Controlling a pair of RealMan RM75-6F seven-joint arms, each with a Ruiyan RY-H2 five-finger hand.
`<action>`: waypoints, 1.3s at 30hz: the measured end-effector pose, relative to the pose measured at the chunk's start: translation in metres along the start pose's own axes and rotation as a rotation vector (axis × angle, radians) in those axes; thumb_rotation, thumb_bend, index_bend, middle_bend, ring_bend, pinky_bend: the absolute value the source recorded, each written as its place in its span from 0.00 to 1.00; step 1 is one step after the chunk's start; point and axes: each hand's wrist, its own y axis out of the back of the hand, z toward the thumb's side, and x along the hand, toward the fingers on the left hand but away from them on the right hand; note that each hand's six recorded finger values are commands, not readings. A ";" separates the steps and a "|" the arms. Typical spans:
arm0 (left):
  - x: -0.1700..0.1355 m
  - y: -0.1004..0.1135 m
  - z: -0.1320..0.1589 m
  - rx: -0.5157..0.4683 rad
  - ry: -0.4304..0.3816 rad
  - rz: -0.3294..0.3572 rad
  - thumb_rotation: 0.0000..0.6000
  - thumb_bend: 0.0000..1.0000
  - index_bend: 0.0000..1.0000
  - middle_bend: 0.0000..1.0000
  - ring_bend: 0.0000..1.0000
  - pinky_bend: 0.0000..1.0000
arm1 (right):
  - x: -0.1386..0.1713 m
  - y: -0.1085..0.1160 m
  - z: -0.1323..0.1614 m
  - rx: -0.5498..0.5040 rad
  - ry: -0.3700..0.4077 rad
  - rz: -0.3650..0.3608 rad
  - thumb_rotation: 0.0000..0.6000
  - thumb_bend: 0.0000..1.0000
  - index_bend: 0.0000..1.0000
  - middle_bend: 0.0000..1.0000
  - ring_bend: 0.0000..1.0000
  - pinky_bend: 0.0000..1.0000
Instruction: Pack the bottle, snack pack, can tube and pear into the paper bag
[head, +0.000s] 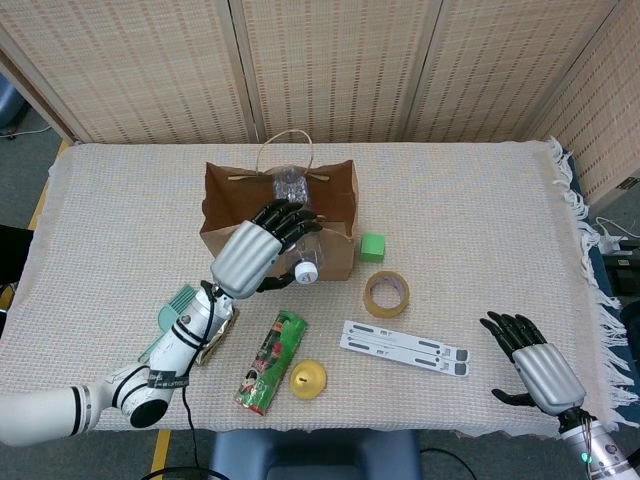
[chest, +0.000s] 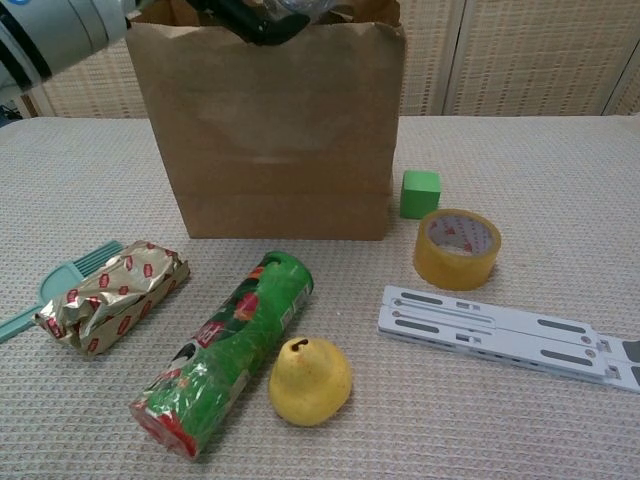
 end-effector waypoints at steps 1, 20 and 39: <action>0.004 -0.001 0.000 0.006 0.000 0.002 1.00 0.59 0.60 0.61 0.58 0.69 | 0.000 0.000 0.000 0.000 -0.001 0.001 1.00 0.03 0.00 0.00 0.00 0.01; 0.029 0.027 -0.002 0.248 -0.014 -0.166 1.00 0.53 0.60 0.60 0.58 0.69 | 0.000 0.001 0.000 -0.012 -0.003 0.006 1.00 0.03 0.00 0.00 0.00 0.01; 0.011 0.048 0.011 0.106 0.064 -0.206 1.00 0.55 0.60 0.62 0.59 0.70 | 0.001 0.003 0.000 0.000 0.007 -0.021 1.00 0.03 0.00 0.00 0.00 0.00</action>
